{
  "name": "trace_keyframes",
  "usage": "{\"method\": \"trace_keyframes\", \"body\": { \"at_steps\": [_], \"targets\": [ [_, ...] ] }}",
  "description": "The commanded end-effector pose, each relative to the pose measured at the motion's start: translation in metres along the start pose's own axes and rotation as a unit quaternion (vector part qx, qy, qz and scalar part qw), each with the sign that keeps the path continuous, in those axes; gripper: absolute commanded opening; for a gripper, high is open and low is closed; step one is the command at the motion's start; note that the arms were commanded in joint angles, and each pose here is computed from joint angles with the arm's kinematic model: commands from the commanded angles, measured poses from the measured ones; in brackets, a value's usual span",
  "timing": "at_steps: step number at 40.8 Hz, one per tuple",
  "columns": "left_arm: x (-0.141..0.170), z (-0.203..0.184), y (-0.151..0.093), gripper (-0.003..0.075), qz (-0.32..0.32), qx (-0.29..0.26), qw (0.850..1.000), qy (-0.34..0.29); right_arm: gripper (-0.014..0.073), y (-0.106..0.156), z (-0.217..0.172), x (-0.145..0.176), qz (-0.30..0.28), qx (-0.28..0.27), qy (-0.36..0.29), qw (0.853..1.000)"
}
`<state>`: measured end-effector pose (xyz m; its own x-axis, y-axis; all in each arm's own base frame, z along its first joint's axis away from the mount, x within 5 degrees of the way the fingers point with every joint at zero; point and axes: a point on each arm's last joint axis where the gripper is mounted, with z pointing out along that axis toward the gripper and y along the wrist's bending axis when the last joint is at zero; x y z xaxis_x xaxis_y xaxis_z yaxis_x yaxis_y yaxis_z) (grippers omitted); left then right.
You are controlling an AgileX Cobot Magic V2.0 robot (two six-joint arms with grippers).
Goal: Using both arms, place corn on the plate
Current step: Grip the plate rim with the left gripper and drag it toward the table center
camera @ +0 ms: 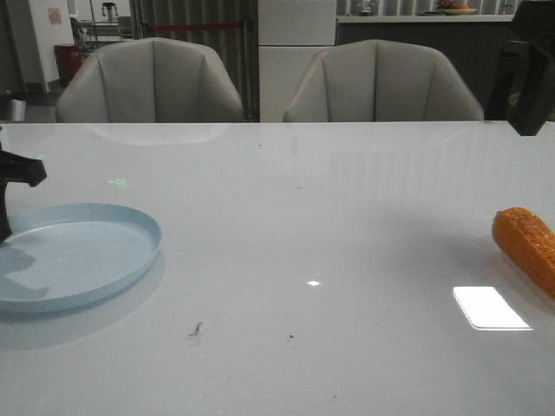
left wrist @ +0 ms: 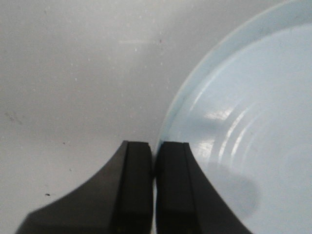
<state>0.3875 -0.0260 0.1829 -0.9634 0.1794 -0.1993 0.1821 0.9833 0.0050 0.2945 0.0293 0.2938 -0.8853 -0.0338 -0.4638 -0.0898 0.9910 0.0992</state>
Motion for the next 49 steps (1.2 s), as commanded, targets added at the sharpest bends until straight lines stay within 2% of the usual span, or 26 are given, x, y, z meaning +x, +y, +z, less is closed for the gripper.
{"method": "trace_keyframes", "body": {
  "at_steps": [1, 14, 19, 29, 38, 49],
  "targets": [
    [-0.016, -0.038, -0.001, 0.0086, -0.006, 0.004, 0.998, -0.055, 0.0563, 0.001, -0.019, -0.010, 0.003, -0.004, -0.049, 0.999],
    [-0.043, -0.076, -0.017, 0.0086, -0.049, 0.089, 0.988, -0.114, 0.0563, 0.001, -0.019, -0.010, 0.003, -0.004, -0.049, 0.999],
    [-0.050, -0.089, -0.035, 0.0086, -0.033, 0.119, 0.984, -0.130, 0.0563, 0.001, -0.019, -0.010, 0.003, -0.004, -0.049, 0.999],
    [-0.058, -0.109, -0.090, 0.0086, 0.013, 0.167, 0.973, -0.157, 0.0563, 0.001, -0.019, -0.011, 0.003, -0.004, -0.052, 0.999],
    [-0.054, -0.107, -0.130, 0.0086, 0.051, 0.184, 0.970, -0.149, 0.0563, 0.001, -0.020, -0.011, 0.003, -0.003, -0.055, 0.998],
    [-0.052, -0.076, -0.157, 0.0086, 0.053, 0.220, 0.969, -0.094, 0.0563, 0.001, -0.020, -0.011, 0.003, -0.003, -0.056, 0.998]
  ]
}}
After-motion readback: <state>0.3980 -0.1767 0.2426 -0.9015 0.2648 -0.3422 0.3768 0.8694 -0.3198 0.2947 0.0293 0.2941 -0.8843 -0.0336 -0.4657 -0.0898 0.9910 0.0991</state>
